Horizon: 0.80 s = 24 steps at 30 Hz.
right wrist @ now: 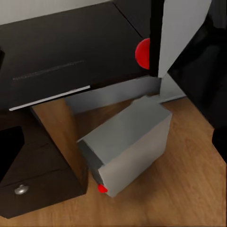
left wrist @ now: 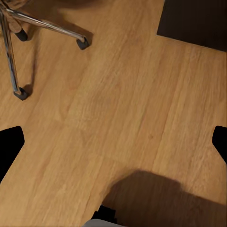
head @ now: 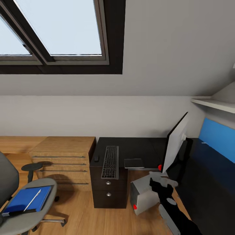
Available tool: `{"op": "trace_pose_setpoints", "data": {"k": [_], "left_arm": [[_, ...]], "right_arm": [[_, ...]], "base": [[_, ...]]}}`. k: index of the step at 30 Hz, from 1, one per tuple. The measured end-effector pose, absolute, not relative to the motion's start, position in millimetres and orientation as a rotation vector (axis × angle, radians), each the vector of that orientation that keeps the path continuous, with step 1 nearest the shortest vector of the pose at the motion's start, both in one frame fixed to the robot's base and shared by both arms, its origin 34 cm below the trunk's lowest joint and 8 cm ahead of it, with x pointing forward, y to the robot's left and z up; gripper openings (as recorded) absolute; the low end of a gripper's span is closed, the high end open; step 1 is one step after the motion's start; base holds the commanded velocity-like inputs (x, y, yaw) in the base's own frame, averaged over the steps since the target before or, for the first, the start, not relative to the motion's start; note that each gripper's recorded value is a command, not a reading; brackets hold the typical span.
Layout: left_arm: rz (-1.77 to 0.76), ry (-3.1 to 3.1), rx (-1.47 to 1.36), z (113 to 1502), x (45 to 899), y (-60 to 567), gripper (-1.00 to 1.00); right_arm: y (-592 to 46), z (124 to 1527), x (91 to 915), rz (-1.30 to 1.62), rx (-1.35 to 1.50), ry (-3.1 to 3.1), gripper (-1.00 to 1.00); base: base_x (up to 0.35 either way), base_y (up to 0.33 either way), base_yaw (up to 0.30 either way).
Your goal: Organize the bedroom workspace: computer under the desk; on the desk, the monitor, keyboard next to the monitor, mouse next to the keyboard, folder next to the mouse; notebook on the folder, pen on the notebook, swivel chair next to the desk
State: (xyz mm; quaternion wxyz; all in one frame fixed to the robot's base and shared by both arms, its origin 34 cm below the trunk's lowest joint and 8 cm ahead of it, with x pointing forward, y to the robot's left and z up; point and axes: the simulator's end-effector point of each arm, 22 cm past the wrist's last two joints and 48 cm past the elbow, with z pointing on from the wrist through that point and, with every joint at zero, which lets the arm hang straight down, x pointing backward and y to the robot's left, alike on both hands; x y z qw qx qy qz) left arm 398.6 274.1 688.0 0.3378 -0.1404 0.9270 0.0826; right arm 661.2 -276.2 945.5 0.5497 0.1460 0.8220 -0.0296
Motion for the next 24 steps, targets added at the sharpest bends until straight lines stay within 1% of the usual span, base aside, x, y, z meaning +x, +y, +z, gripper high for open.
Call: {"op": "trace_pose_setpoints", "data": {"k": [2,5,12,24], "left_arm": [[0.216,2.408,-0.367,689.0,399.5,274.6,1.0],[0.217,2.405,-0.368,689.4,399.8,274.8,1.0],[0.215,2.401,-0.369,690.0,400.7,274.7,1.0],[0.212,2.396,-0.361,691.4,402.5,273.3,1.0]], "right_arm": [[-304.7,955.9,664.8,-0.096,0.396,1.952,1.0],[-317.4,960.2,665.7,-0.107,0.42,1.953,1.0],[-320.1,965.2,667.0,-0.109,0.424,1.952,1.0],[-319.4,965.1,666.7,-0.107,0.421,1.952,1.0]], "base": [[0.0,0.0,0.0],[0.0,0.0,0.0],[0.0,0.0,-0.025],[0.0,0.0,-0.221]]}}
